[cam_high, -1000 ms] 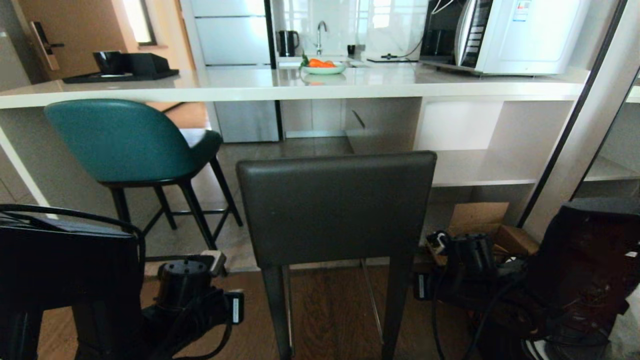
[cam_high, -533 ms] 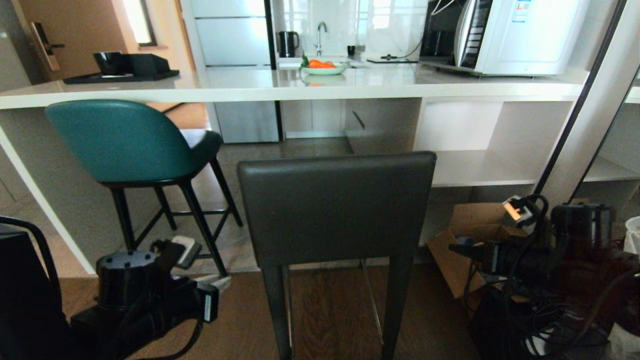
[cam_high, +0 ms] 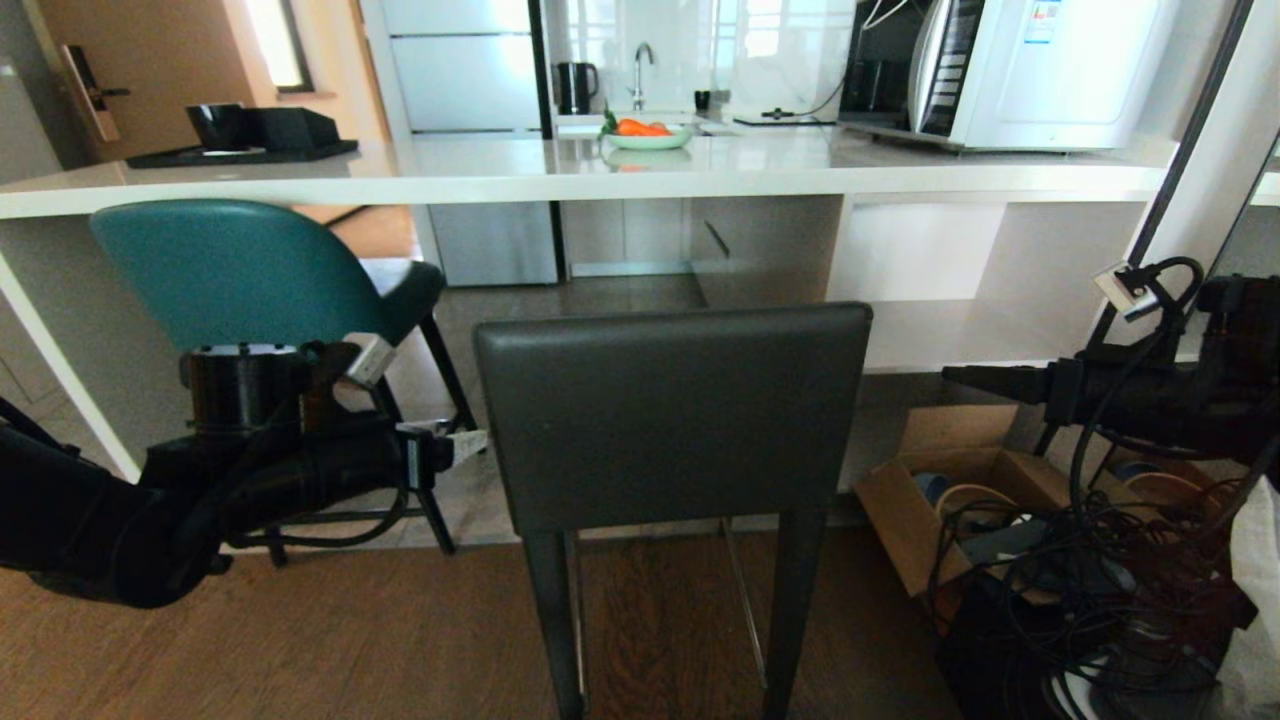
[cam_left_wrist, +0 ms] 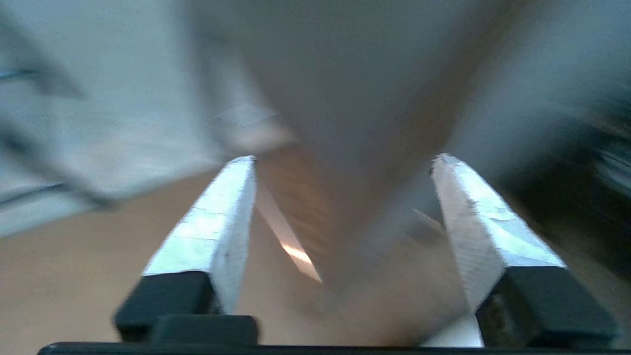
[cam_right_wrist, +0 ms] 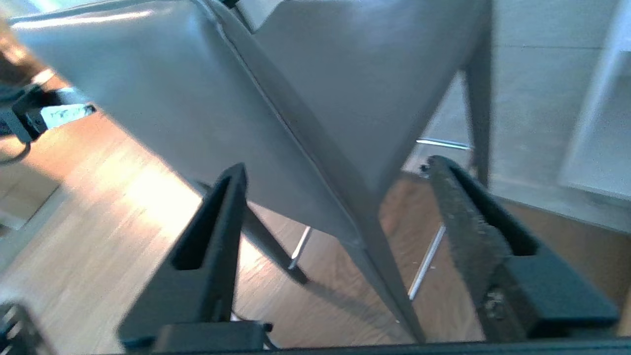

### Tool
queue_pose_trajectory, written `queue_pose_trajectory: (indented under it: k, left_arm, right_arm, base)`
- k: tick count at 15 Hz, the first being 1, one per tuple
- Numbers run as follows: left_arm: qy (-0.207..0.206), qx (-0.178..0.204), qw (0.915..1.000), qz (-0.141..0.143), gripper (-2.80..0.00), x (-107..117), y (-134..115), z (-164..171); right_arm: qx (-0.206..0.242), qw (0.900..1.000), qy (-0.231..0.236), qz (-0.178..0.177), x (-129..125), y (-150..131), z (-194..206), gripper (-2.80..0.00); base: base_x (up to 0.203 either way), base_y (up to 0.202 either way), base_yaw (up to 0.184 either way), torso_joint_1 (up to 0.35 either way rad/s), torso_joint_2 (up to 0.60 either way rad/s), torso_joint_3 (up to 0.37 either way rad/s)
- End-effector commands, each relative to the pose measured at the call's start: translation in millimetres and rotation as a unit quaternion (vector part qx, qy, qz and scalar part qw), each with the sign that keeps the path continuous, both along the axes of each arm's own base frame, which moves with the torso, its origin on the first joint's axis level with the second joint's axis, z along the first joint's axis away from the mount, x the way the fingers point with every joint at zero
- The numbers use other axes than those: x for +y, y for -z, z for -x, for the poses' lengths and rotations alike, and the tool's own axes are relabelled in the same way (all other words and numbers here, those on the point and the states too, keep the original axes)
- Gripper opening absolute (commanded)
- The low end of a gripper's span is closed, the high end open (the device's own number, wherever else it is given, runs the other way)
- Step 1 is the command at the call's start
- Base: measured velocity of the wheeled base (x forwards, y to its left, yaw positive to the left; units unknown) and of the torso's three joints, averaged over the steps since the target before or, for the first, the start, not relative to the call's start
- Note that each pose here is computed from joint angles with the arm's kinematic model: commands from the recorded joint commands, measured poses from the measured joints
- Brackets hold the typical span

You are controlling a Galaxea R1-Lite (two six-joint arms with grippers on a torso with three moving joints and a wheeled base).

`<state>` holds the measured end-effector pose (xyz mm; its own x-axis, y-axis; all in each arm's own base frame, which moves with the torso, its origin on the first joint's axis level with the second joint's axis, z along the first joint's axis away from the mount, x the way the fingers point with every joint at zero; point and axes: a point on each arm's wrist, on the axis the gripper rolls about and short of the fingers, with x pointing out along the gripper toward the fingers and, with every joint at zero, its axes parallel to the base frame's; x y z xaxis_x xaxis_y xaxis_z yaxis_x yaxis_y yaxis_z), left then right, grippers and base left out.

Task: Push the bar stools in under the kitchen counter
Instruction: Push the gray chair back under the dining table

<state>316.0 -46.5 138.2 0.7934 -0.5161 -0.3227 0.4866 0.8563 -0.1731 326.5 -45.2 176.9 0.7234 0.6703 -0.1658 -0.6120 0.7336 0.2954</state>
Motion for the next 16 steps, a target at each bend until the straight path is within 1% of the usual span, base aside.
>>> queue_pose_trajectory:
  k: [1, 2, 3, 4, 5, 6, 7, 9, 10, 11, 12, 13, 14, 16]
  left_arm:
    - [0.116, 0.030, 0.9913, 0.054, 0.00, 9.2, -14.3, 0.2]
    - [0.155, 0.031, 0.9843, 0.078, 0.00, 17.8, -18.0, -0.3]
    - [0.175, 0.028, 0.9798, 0.093, 0.00, 27.8, -21.1, -3.2]
    - [0.178, 0.033, 0.9788, 0.096, 0.00, 30.4, -17.9, -6.9]
    - [0.178, 0.031, 0.9793, 0.091, 0.00, 34.9, -13.6, -8.7]
    - [0.186, 0.016, 0.9797, 0.072, 0.00, 37.2, -9.9, -9.2]
    - [0.196, 0.001, 0.9794, 0.049, 0.00, 38.7, -5.9, -9.5]
    - [0.214, 0.010, 0.9757, 0.045, 0.00, 32.2, 0.4, -7.6]
    - [0.229, 0.011, 0.9719, 0.053, 0.00, 31.6, 2.7, -4.9]
    - [0.233, 0.007, 0.9710, 0.051, 0.00, 33.6, 5.6, -5.9]
    - [0.233, 0.002, 0.9717, 0.040, 0.00, 35.3, 13.6, -11.9]
    - [0.223, -0.015, 0.9744, 0.023, 0.00, 36.9, 19.2, -19.8]
    - [0.213, -0.044, 0.9760, 0.008, 0.00, 37.7, 22.4, -28.2]
    - [0.204, -0.079, 0.9756, -0.006, 0.00, 38.3, 34.6, -42.9]
  right_arm:
    - [0.008, 1.000, -0.029, -0.003, 0.4, 9.6, -18.2, 0.00]
    - [0.005, 0.998, -0.062, -0.004, 0.6, 16.8, -22.1, 0.00]
    - [0.007, 0.997, -0.081, -0.003, 0.3, 27.1, -27.8, 0.00]
    - [0.007, 0.996, -0.094, -0.001, 4.2, 32.9, -33.4, 0.00]
    - [0.012, 0.995, -0.102, -0.002, 6.8, 36.2, -36.4, 0.00]
    - [0.023, 0.993, -0.115, -0.008, 7.2, 39.6, -36.3, 0.00]
    - [0.023, 0.991, -0.134, -0.011, 7.2, 44.3, -38.6, 0.00]
    - [0.012, 0.988, -0.152, 0.003, 13.8, 47.1, -40.1, 0.00]
    - [0.008, 0.988, -0.152, 0.005, 13.6, 46.5, -42.2, 0.00]
    - [0.010, 0.989, -0.150, 0.004, 11.6, 50.4, -46.0, 0.00]
    - [0.009, 0.990, -0.144, 0.004, 6.7, 51.2, -49.6, 0.00]
    - [0.010, 0.990, -0.139, 0.004, 2.4, 54.4, -51.9, 0.00]
    - [0.008, 0.990, -0.138, 0.007, 0.2, 57.7, -55.6, 0.00]
    - [-0.004, 0.990, -0.138, 0.018, -2.4, 64.6, -67.5, 0.00]
  base:
    - [0.000, 0.000, 0.000, 0.000, 0.00, 0.000]
    - [0.000, 0.000, 0.000, 0.000, 0.00, 0.000]
    - [0.000, 0.000, 0.000, 0.000, 0.00, 0.000]
    - [0.000, 0.000, 0.000, 0.000, 0.00, 0.000]
    - [0.000, 0.000, 0.000, 0.000, 0.00, 0.000]
    - [0.000, 0.000, 0.000, 0.000, 0.00, 0.000]
    - [0.000, 0.000, 0.000, 0.000, 0.00, 0.000]
    - [0.000, 0.000, 0.000, 0.000, 0.00, 0.000]
    - [0.000, 0.000, 0.000, 0.000, 0.00, 0.000]
    - [0.000, 0.000, 0.000, 0.000, 0.00, 0.000]
    - [0.000, 0.000, 0.000, 0.000, 0.00, 0.000]
    - [0.000, 0.000, 0.000, 0.000, 0.00, 0.000]
    - [0.000, 0.000, 0.000, 0.000, 0.00, 0.000]
    - [0.000, 0.000, 0.000, 0.000, 0.00, 0.000]
